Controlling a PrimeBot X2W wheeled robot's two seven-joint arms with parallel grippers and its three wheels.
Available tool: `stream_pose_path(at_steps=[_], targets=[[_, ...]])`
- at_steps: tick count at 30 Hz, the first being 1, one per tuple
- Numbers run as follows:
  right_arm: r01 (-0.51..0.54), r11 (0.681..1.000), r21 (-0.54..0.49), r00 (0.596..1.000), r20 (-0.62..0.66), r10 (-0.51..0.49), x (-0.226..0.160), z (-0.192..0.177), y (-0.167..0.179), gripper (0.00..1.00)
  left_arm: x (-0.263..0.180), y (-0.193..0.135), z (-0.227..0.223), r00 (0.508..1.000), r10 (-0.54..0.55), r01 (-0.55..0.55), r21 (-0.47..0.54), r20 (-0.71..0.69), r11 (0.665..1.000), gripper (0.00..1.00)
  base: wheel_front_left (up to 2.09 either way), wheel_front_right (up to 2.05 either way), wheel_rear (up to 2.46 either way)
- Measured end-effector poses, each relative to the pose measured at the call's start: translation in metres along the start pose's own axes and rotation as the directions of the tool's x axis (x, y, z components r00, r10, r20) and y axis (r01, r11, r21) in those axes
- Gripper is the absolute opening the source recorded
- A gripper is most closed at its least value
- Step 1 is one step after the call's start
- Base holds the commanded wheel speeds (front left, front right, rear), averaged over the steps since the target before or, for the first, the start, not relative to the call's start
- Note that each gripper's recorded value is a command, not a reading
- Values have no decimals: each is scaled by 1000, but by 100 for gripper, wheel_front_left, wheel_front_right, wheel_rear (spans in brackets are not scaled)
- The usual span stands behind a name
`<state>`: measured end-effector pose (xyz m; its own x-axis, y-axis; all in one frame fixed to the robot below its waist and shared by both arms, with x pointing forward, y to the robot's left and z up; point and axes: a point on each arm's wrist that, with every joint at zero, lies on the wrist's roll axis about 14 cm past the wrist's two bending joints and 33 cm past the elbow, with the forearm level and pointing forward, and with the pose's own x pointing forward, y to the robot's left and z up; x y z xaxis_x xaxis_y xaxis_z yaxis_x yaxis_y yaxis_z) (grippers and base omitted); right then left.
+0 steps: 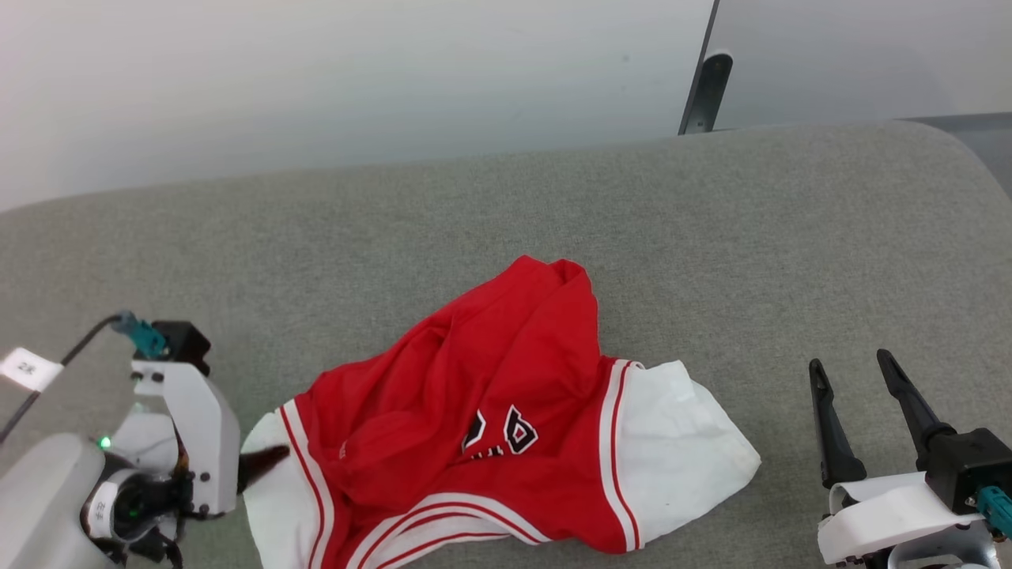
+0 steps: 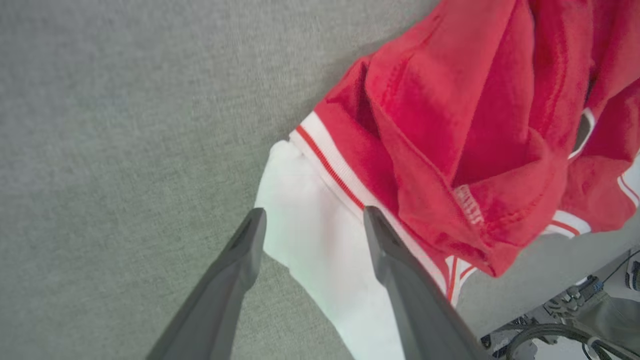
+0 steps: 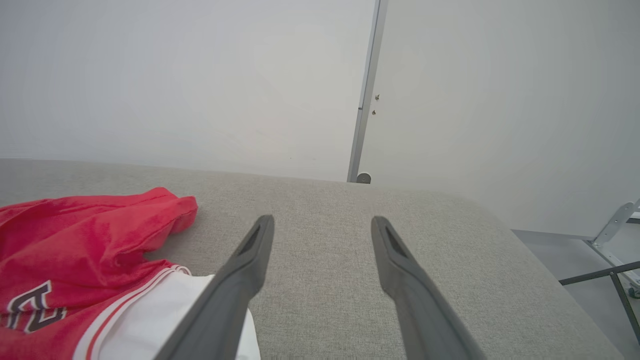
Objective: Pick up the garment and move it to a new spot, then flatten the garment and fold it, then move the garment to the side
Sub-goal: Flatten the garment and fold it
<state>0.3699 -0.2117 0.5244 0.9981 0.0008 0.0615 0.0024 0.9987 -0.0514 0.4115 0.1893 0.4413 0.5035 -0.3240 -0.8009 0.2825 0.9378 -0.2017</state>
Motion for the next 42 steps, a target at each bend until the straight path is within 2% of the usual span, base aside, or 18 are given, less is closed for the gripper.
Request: stream_pose_path(at_steps=[7,17,20,21,26,36,41,42], targets=[[6,1000,-3,1000,-12,-6,1,-4,-2,100,12,14,-25,992,36,-41,-36,-121,999,100,0,0,0],[1,1000,-10,1000,-13,-2,2,-3,-2,100,21,14,-47,982,15,-40,-134,-186,990,100,0,0,0],[-1,1000,-11,1000,-12,1,2,-2,-1,100,20,15,-50,981,7,-39,-156,-196,987,14,0,0,0],[-2,1000,-12,1000,-12,2,3,-2,-1,100,20,16,-50,981,11,-44,-163,-194,986,0,0,0,0],[-9,1000,-17,1000,-12,9,4,-1,1,100,14,23,-47,982,31,-66,-189,-184,980,0,0,0,0],[-21,1000,-15,1000,-8,21,7,0,5,100,-20,64,-28,967,203,-219,-95,-154,971,0,0,0,0],[-26,1000,-13,1000,-10,26,8,-1,7,100,-32,75,-26,957,251,-266,-94,-144,959,0,0,0,0],[-27,1000,-12,1000,-11,27,8,-1,8,100,-31,75,-28,957,254,-270,-100,-142,958,16,0,0,0]])
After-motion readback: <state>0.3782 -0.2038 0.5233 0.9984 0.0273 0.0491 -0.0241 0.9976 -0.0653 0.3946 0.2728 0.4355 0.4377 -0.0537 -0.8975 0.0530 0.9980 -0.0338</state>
